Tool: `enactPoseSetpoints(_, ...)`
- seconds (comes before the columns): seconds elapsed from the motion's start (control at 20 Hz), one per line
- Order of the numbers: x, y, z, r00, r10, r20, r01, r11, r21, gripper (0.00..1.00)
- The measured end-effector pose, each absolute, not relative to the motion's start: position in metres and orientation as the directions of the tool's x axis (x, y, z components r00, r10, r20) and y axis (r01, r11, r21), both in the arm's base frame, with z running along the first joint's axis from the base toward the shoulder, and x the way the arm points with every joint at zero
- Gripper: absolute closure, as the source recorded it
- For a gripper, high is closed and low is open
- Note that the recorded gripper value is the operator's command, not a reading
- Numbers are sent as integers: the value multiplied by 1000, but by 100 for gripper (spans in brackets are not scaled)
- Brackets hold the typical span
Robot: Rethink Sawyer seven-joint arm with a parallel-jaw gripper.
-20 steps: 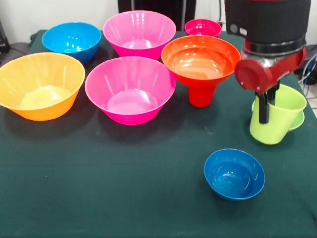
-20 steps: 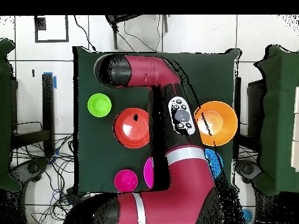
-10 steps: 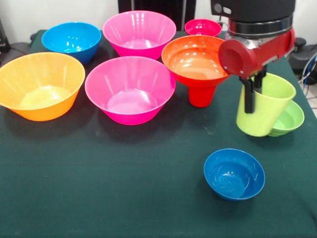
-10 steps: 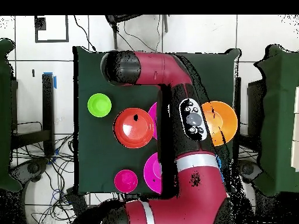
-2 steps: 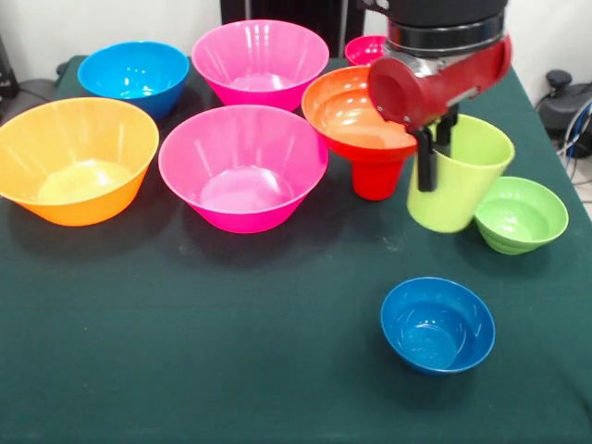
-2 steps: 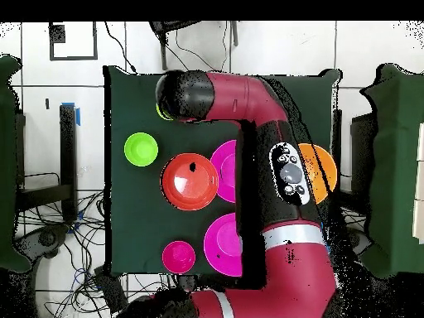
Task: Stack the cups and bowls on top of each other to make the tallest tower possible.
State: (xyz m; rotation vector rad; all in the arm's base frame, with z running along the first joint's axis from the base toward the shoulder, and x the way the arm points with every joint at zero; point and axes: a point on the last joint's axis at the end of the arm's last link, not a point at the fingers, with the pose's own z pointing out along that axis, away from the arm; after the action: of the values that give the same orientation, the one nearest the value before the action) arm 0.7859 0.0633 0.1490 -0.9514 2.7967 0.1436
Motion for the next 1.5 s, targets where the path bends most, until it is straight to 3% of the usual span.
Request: enactPoseSetpoints(1.5,770,35,155,-799,-586,-132,-599,793,108,100)
